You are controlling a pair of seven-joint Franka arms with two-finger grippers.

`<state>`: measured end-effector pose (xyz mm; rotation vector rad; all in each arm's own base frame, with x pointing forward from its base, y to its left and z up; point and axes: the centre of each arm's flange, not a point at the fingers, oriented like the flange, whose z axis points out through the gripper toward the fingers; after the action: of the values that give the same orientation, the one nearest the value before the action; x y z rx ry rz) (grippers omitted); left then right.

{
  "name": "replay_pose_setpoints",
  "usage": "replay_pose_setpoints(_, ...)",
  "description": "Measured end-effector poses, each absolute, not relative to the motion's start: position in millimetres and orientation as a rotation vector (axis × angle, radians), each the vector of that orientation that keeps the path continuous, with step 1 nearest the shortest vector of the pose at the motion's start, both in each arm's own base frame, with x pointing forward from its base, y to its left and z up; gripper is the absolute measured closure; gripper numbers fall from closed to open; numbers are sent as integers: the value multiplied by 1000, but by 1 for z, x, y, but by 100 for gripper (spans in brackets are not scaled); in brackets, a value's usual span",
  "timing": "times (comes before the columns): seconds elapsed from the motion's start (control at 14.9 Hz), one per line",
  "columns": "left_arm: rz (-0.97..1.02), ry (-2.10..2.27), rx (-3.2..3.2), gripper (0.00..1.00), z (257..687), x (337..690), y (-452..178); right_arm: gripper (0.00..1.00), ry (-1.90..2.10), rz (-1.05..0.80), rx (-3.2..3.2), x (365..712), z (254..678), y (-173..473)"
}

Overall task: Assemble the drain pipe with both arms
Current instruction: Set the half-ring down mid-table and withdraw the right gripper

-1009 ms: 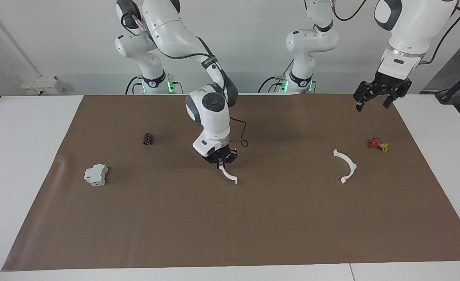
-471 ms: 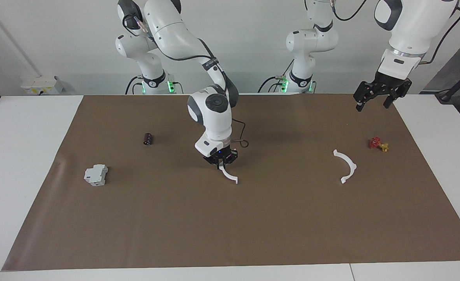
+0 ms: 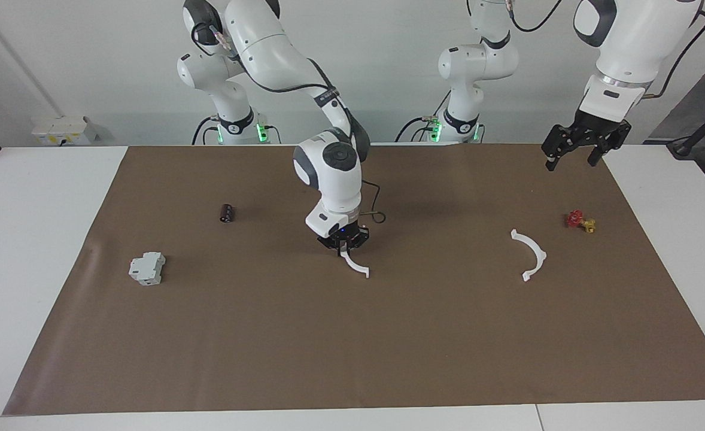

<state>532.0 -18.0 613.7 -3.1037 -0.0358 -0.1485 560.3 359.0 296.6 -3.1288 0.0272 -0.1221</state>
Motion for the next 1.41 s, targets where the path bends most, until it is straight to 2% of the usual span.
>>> replay_pose_setpoints(0.07, -149, -36, -3104, 0, 614, 532, -18, 75, 27, -123, -3129, 560, 297, 359)
replay_pose_setpoints(0.13, -149, -36, -3104, 0, 614, 532, -18, 66, 26, -124, -3130, 560, 297, 359)
replay_pose_setpoints(0.34, -150, -36, -3104, 0, 614, 532, -18, 33, 22, -141, -3125, 562, 303, 360)
replay_pose_setpoints(0.54, -161, -33, -3103, 0, 614, 533, -19, 4, 44, -185, -3108, 567, 343, 353)
replay_pose_setpoints(0.61, -165, -33, -3103, 0, 615, 533, -19, 0, 67, -196, -3106, 570, 365, 342)
replay_pose_setpoints(0.74, -163, -33, -3103, 0, 615, 533, -19, 0, 93, -210, -3108, 579, 412, 304)
replay_pose_setpoints(1.01, -158, -37, -3104, 0, 614, 533, -18, 0, 55, -192, -3133, 593, 488, 190)
replay_pose_setpoints(1.41, -131, -75, -3103, 0, 605, 530, -5, 0, 58, 31, -3173, 568, 539, 61)
